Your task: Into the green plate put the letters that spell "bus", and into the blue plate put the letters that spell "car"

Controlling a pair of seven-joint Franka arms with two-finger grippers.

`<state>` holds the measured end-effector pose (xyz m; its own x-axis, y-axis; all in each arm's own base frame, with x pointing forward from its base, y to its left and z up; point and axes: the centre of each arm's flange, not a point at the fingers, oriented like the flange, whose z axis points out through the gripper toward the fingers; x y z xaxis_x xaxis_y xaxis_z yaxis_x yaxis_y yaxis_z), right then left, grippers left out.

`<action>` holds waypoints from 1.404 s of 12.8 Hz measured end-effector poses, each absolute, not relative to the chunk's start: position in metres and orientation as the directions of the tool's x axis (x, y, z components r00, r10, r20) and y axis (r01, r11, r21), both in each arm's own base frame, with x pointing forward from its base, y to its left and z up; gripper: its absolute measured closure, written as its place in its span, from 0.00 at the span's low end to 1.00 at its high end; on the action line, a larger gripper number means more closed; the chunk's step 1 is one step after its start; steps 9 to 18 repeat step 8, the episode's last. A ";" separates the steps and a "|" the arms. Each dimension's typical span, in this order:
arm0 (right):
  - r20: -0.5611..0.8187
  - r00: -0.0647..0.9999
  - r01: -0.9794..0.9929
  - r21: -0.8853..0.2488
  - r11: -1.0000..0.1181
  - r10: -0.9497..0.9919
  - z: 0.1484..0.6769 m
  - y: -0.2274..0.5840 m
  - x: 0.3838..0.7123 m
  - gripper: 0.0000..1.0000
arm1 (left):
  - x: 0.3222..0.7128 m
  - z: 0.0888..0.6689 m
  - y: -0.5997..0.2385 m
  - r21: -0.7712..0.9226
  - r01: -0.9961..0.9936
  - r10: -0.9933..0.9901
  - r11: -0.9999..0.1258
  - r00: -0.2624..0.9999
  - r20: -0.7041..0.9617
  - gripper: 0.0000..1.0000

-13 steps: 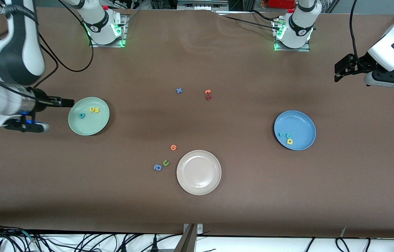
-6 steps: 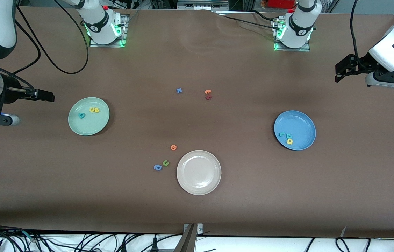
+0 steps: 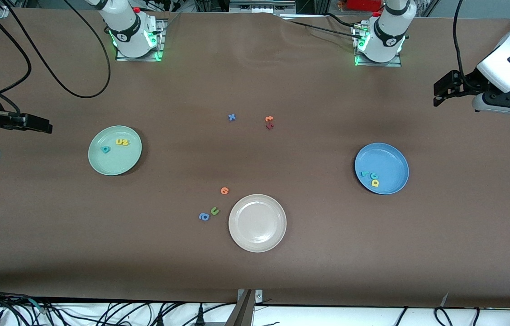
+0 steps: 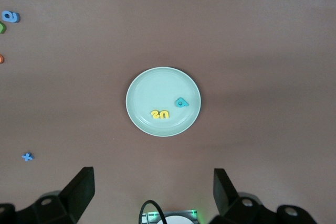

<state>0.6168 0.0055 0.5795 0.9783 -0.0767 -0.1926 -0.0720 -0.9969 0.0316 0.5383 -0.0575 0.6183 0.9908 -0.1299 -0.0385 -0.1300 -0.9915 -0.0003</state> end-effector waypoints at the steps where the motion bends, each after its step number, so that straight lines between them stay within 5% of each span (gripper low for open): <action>1: -0.187 0.980 -0.065 0.029 -0.997 -0.070 0.580 0.009 0.618 0.00 | 0.538 0.618 -0.058 0.000 -0.130 -0.130 -0.991 0.991 -0.038 0.00; 18: -0.182 0.981 -0.058 0.027 -0.998 -0.062 0.577 0.014 0.620 0.00 | 0.538 0.618 -0.058 0.000 -0.132 -0.131 -0.991 0.991 -0.038 0.00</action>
